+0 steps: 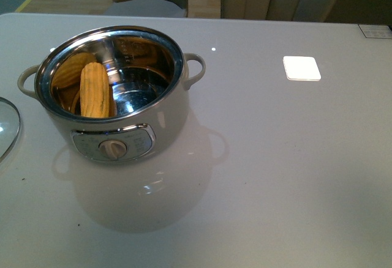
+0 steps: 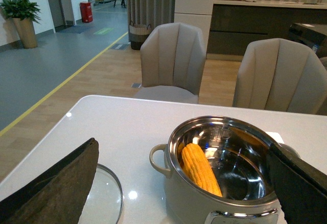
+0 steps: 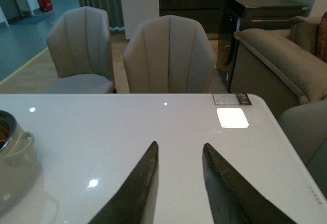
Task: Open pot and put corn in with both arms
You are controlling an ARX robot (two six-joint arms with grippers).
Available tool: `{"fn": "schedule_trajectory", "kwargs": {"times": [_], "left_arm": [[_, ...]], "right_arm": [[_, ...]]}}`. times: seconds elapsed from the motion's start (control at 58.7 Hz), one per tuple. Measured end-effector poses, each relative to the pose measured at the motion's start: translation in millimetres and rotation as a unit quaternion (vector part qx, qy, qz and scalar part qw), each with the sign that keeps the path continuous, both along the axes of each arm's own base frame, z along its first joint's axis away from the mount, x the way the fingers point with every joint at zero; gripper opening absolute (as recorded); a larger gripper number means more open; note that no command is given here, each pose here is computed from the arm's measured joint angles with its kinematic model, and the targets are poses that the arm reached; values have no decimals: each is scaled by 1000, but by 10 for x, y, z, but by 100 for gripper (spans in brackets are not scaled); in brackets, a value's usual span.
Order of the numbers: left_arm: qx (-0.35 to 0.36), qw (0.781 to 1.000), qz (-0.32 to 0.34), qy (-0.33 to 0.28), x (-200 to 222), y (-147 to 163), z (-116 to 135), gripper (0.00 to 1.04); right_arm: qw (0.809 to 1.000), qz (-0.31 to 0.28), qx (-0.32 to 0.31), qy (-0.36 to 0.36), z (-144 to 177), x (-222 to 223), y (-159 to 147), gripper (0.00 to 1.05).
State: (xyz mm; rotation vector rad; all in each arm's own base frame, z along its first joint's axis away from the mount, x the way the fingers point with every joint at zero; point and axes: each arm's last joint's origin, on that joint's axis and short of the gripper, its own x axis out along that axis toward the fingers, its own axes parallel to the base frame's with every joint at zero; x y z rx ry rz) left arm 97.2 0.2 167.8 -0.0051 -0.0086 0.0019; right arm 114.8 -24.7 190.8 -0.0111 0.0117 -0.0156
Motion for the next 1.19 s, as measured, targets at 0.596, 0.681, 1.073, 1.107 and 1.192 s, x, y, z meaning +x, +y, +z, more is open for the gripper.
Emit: {"fn": "schedule_trajectory", "kwargs": {"times": [0.596,0.681,1.073,1.107,1.192], "left_arm": [[0,1000,0,0,0,0,0,98],[0,1000,0,0,0,0,0,98],[0,1000,0,0,0,0,0,98],[0,1000,0,0,0,0,0,98],[0,1000,0,0,0,0,0,98]], "right_arm": [[1000,7,2,-14,-190,-183,245,2],[1000,6,2,-15,-188,-184,245,2],[1000,7,2,-15,-188,-184,245,35],[1000,7,2,-15,-187,-184,245,40],[1000,7,2,-15,-188,-184,245,56]]}}
